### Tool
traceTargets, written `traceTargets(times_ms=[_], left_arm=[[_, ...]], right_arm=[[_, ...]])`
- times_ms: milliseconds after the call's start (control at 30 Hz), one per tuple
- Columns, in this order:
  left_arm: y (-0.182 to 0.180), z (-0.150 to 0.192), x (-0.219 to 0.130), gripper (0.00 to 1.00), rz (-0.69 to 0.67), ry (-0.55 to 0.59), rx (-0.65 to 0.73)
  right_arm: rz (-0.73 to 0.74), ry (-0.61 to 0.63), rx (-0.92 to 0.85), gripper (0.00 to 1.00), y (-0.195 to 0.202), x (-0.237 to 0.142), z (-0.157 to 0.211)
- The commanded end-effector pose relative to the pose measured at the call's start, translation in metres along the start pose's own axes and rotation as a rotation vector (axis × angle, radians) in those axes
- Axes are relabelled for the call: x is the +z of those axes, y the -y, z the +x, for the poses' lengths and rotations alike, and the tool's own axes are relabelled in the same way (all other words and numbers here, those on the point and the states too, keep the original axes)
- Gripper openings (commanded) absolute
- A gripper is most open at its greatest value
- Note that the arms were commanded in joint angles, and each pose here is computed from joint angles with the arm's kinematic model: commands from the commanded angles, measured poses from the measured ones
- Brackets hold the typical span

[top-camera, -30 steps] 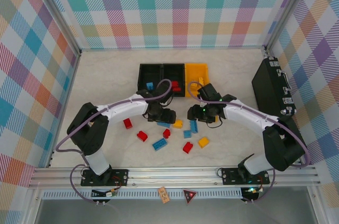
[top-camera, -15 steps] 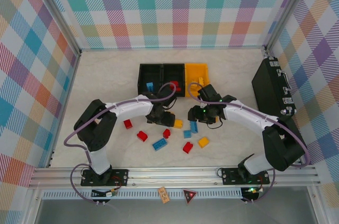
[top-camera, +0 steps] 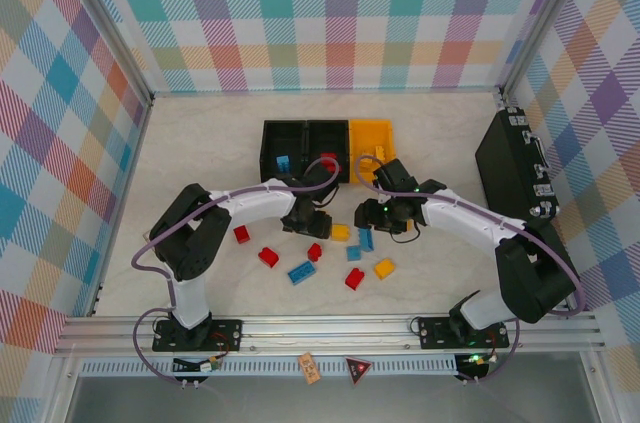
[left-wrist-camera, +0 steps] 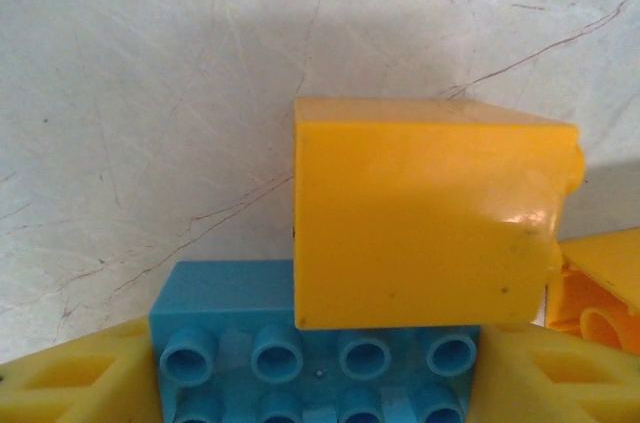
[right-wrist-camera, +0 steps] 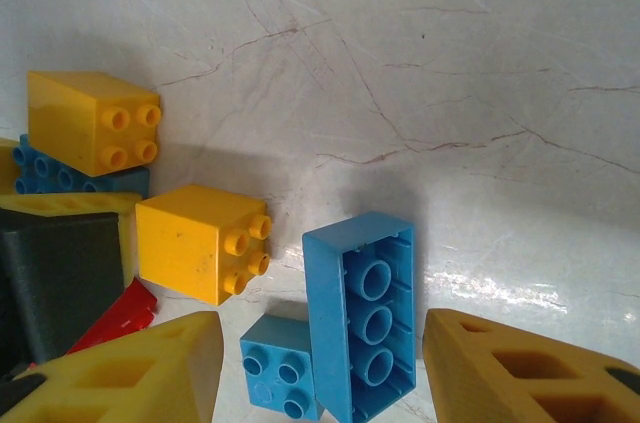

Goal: Sort the legos into containers by color
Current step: Pick up the lego from the center of the table.

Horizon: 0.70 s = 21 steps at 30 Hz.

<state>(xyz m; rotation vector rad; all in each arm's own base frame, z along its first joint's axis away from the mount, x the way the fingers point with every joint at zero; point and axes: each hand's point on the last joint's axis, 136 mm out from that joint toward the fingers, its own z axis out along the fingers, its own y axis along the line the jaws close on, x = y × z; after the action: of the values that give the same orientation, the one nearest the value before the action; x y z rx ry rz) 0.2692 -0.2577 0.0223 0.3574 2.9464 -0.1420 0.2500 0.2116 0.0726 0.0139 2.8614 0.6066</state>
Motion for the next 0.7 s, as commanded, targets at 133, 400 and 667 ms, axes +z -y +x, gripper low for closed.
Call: traceTargets(times_ms=[133,400,667], left_arm=[[-0.004,0.001,-0.007,0.59,-0.032,0.002,0.020],[-0.026,-0.011,-0.052,0.59,-0.068,0.097,-0.021],[-0.052,-0.040,-0.086,0.58,-0.057,0.172,-0.111]], right_arm=[[-0.011,-0.007,0.004,0.56,-0.002,0.002,0.002],[-0.108,0.021,-0.033,0.56,-0.026,-0.009,-0.008],[-0.249,0.075,-0.104,0.56,-0.066,-0.027,-0.030]])
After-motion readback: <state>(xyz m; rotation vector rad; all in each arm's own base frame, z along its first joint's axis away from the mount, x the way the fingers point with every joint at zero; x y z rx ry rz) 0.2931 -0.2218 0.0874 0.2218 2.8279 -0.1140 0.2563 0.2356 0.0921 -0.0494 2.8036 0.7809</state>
